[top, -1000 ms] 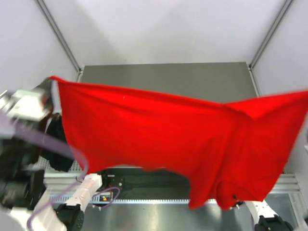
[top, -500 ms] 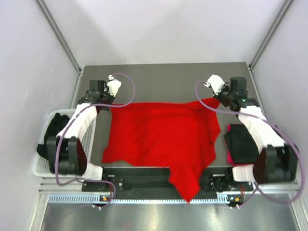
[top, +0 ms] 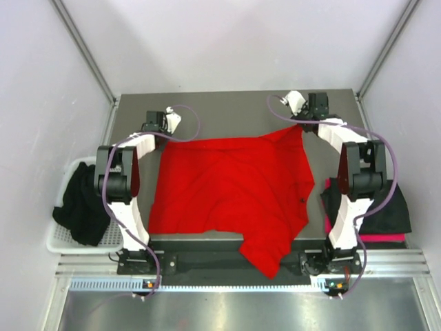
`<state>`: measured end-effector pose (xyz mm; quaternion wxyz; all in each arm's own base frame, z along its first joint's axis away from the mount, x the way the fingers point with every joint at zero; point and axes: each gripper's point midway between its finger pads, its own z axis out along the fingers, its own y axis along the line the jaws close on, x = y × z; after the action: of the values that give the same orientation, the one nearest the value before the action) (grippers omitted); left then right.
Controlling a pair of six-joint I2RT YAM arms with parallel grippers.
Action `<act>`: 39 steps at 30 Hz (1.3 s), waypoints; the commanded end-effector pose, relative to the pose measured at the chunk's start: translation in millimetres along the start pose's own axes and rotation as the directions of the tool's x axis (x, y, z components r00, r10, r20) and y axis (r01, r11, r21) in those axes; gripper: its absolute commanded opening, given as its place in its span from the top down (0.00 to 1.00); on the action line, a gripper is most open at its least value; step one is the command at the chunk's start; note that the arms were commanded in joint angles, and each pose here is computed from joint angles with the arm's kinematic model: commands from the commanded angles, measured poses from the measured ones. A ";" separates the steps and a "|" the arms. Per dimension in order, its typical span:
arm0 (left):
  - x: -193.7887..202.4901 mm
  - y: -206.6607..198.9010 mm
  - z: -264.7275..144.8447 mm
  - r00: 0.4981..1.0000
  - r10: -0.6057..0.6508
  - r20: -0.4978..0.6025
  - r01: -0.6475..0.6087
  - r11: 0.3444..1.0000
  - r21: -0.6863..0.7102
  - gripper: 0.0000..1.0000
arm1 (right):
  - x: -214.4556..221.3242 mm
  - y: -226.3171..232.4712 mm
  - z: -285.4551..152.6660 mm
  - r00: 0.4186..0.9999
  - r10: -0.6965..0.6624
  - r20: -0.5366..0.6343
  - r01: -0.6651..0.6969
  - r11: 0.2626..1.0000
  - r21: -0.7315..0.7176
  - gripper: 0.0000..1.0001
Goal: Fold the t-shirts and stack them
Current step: Flatten the tshirt out
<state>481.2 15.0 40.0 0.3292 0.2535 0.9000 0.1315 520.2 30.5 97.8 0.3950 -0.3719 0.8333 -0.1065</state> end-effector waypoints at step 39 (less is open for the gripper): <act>-128.9 74.0 -23.5 0.921 -0.124 0.370 0.204 0.961 -0.187 1.00 | -91.7 -54.7 4.8 0.987 0.109 0.119 -0.122 0.986 0.110 1.00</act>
<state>573.9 15.3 98.6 0.4593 0.1773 0.8533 0.1717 595.1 44.9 113.8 0.4198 -0.3151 0.8433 -0.1154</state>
